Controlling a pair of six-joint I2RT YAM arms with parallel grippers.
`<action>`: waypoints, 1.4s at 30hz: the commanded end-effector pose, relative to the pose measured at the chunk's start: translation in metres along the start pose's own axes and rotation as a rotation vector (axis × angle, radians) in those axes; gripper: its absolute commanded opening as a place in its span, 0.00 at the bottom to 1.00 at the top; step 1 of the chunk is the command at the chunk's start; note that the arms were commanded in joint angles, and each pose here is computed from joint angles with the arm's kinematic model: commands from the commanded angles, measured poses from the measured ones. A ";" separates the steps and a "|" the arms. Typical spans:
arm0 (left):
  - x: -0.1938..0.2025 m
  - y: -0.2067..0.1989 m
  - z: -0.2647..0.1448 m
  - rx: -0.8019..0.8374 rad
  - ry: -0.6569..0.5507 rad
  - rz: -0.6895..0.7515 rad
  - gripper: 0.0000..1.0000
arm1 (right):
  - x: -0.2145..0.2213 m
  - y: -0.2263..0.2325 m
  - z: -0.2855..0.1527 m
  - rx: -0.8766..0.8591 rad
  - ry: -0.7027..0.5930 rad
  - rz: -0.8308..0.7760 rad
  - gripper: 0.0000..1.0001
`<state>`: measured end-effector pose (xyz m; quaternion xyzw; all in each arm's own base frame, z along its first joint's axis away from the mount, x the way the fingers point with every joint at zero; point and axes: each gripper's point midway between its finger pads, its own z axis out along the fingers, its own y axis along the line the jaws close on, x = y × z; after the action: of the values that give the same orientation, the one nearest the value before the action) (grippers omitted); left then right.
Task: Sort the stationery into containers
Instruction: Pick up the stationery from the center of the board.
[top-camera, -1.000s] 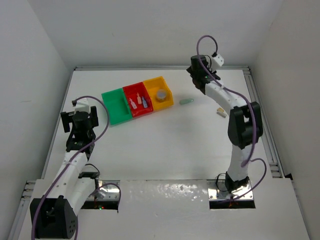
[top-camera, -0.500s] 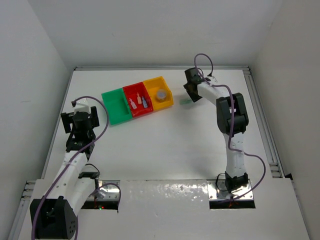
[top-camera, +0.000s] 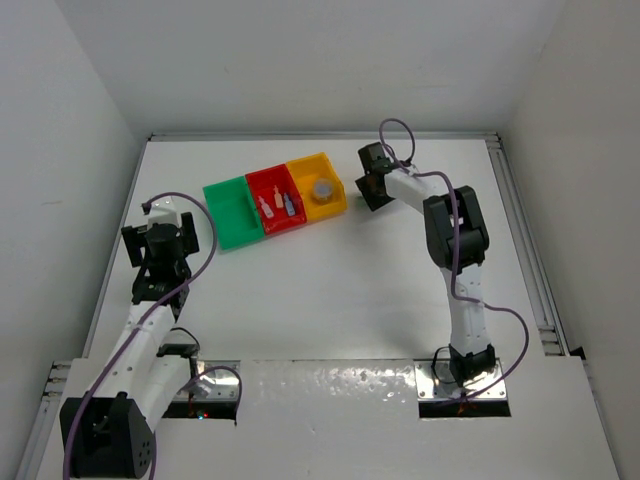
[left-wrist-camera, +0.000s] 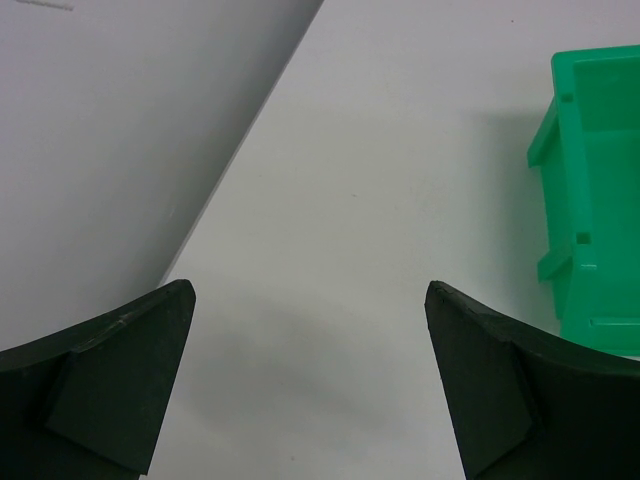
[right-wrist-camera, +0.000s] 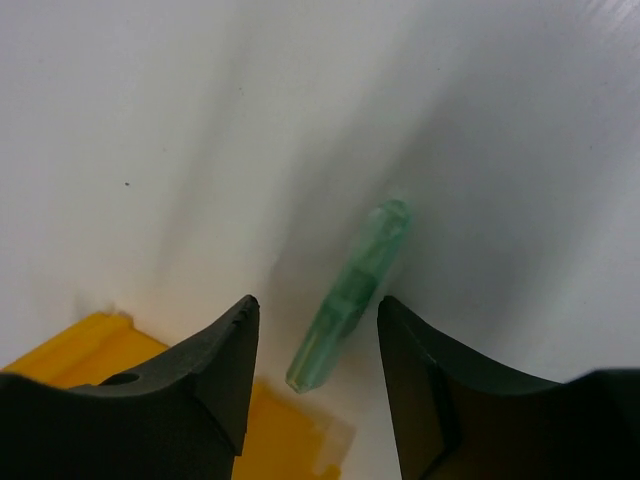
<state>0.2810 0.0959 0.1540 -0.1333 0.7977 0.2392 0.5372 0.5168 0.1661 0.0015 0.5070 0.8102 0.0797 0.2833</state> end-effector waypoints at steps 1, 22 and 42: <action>-0.022 -0.001 0.000 0.004 -0.052 -0.059 0.98 | 0.003 -0.032 0.016 0.098 0.042 0.010 0.49; -0.028 0.002 0.004 -0.027 -0.071 -0.054 0.98 | -0.017 -0.018 0.006 -0.003 -0.022 -0.265 0.00; -0.032 0.004 0.004 -0.038 -0.082 -0.066 0.98 | -0.043 0.040 -0.101 -0.293 -0.278 -0.741 0.00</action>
<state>0.2879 0.0983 0.1572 -0.1444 0.7902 0.2424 0.5441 0.4933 0.1439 0.0381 0.2202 0.9017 0.0069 0.3721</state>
